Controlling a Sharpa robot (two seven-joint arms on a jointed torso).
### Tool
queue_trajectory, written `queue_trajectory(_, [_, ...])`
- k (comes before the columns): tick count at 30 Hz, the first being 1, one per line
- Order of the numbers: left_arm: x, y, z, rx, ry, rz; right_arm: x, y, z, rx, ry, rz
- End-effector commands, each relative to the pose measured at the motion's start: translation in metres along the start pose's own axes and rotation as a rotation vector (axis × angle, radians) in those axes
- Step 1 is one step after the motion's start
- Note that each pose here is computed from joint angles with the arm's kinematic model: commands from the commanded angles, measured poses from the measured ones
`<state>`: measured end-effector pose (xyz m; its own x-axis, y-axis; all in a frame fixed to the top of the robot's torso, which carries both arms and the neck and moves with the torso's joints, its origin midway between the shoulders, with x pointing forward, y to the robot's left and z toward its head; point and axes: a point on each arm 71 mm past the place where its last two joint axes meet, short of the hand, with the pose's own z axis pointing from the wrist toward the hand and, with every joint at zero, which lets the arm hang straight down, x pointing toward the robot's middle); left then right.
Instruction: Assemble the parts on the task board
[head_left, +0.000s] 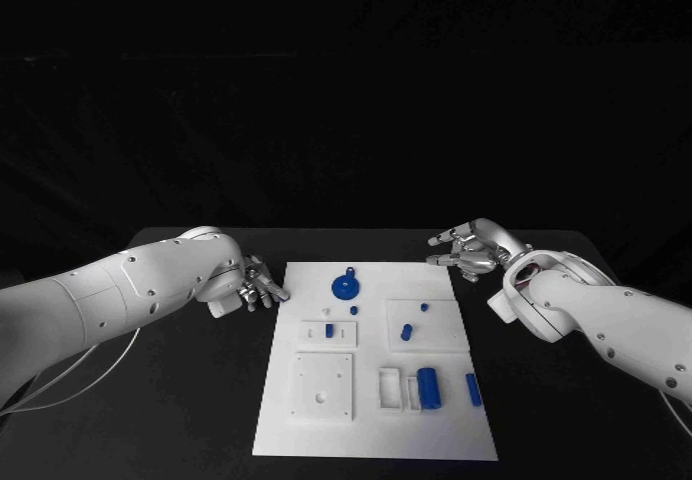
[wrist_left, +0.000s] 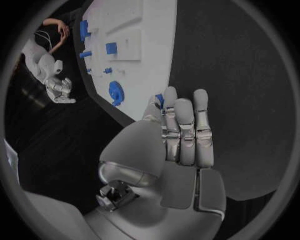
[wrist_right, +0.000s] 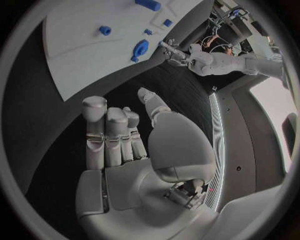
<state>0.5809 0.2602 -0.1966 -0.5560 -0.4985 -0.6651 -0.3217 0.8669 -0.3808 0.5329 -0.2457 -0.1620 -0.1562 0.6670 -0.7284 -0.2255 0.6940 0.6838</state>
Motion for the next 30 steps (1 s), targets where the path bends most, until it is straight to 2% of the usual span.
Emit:
queue_trajectory(1, [0.0067, 0.0171, 0.0061, -0.061, -0.014, -0.061, 0.001, 0.002, 0.0, -0.013, 0.012, -0.006])
queue_trajectory(8, [0.0029, 0.0265, 0.0053, -0.059, -0.019, -0.144, 0.003, 0.004, 0.0, -0.018, 0.015, -0.004])
queue_trajectory(15, [0.0042, 0.0331, 0.0022, -0.035, 0.024, -0.227, 0.004, 0.005, 0.0, -0.022, 0.018, -0.002])
queue_trajectory(23, [0.0071, 0.035, -0.0015, 0.0, 0.078, -0.3, 0.006, 0.007, 0.0, -0.026, 0.021, -0.001])
queue_trajectory(30, [0.0081, 0.0348, -0.0033, 0.026, 0.096, -0.336, 0.006, 0.007, 0.0, -0.027, 0.023, 0.0])
